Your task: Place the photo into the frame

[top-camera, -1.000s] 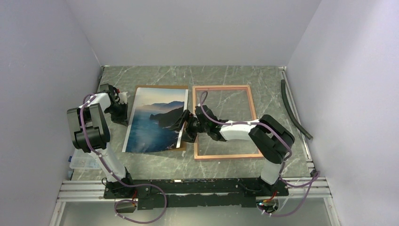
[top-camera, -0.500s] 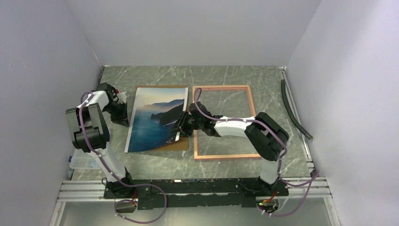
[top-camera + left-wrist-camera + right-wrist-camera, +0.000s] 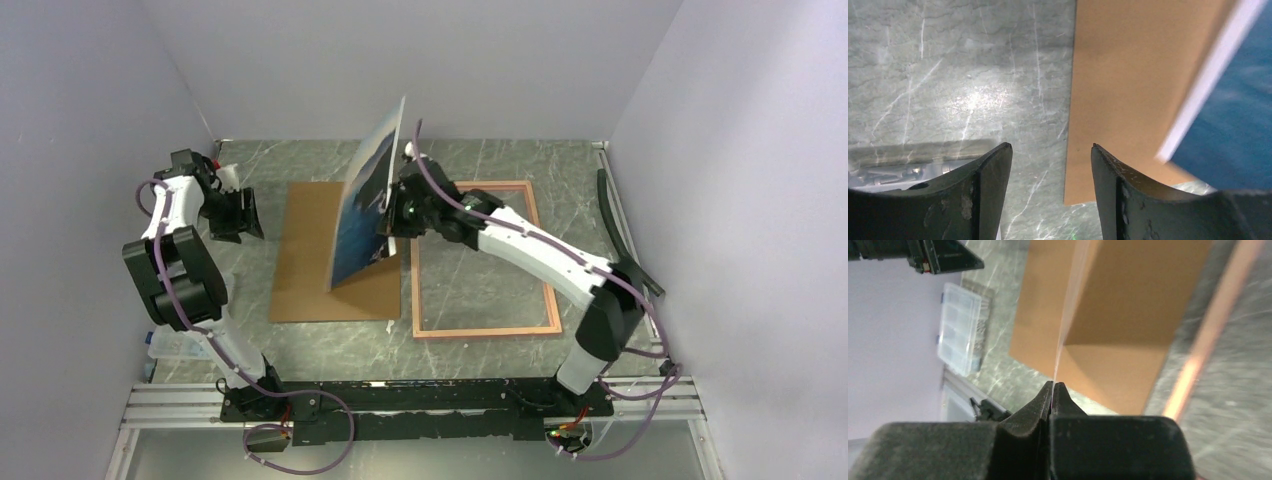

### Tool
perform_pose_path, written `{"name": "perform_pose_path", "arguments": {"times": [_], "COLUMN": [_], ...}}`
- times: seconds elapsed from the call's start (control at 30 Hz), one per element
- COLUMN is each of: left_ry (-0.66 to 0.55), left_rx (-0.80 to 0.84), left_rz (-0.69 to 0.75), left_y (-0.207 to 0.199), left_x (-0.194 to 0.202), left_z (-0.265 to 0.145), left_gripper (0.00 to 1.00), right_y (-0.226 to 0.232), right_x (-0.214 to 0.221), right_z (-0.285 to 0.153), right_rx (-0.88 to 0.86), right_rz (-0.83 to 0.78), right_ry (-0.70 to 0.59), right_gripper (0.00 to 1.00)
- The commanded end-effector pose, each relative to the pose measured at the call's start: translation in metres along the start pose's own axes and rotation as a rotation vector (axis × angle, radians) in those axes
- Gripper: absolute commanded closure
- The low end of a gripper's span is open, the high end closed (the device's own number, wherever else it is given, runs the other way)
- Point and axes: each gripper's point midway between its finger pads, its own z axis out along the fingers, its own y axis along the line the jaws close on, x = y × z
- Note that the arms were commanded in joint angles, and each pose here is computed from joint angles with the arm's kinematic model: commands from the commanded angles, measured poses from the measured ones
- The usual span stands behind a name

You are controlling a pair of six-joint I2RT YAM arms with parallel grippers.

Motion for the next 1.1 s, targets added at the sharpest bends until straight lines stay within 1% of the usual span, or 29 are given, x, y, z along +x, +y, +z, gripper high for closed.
{"name": "perform_pose_path", "arguments": {"times": [0.0,0.1,0.17,0.27,0.37,0.47,0.57,0.67,0.8,0.93,1.07], "left_ry": [-0.065,-0.076,-0.073,-0.059,-0.054,-0.047,-0.045,-0.038,-0.039,-0.036,-0.042], "left_rx": [0.051,0.059,0.06,0.053,0.043,0.041,0.034,0.029,0.031,0.036,0.031], "left_rz": [0.014,0.028,0.041,0.066,0.087,0.097,0.105,0.108,0.111,0.11,0.115], "left_y": [-0.024,-0.029,-0.033,-0.039,-0.045,-0.051,-0.053,-0.054,-0.055,-0.059,-0.059], "left_x": [-0.01,-0.007,-0.004,0.002,0.005,0.006,0.007,0.009,0.009,0.009,0.008], "left_z": [-0.037,-0.042,-0.041,-0.038,-0.034,-0.032,-0.032,-0.031,-0.032,-0.032,-0.034], "left_gripper": [0.35,0.35,0.35,0.35,0.35,0.36,0.36,0.36,0.36,0.36,0.36], "right_y": [-0.04,-0.064,-0.085,-0.108,-0.112,-0.1,-0.086,-0.072,-0.075,-0.09,-0.108], "right_x": [-0.032,-0.041,-0.039,-0.038,-0.038,-0.034,-0.042,-0.069,-0.086,-0.089,-0.07], "right_z": [-0.078,-0.122,-0.147,-0.171,-0.182,-0.172,-0.167,-0.18,-0.191,-0.179,-0.154], "right_rx": [0.295,0.46,0.59,0.77,0.914,0.901,0.893,0.913,0.992,1.071,1.108], "right_rz": [-0.269,-0.366,-0.425,-0.486,-0.553,-0.593,-0.611,-0.643,-0.724,-0.789,-0.854], "right_ry": [-0.093,-0.124,-0.101,-0.055,-0.037,-0.029,-0.074,-0.178,-0.213,-0.151,-0.023], "right_gripper": [1.0,1.0,1.0,1.0,1.0,1.0,1.0,1.0,1.0,1.0,1.0]}}
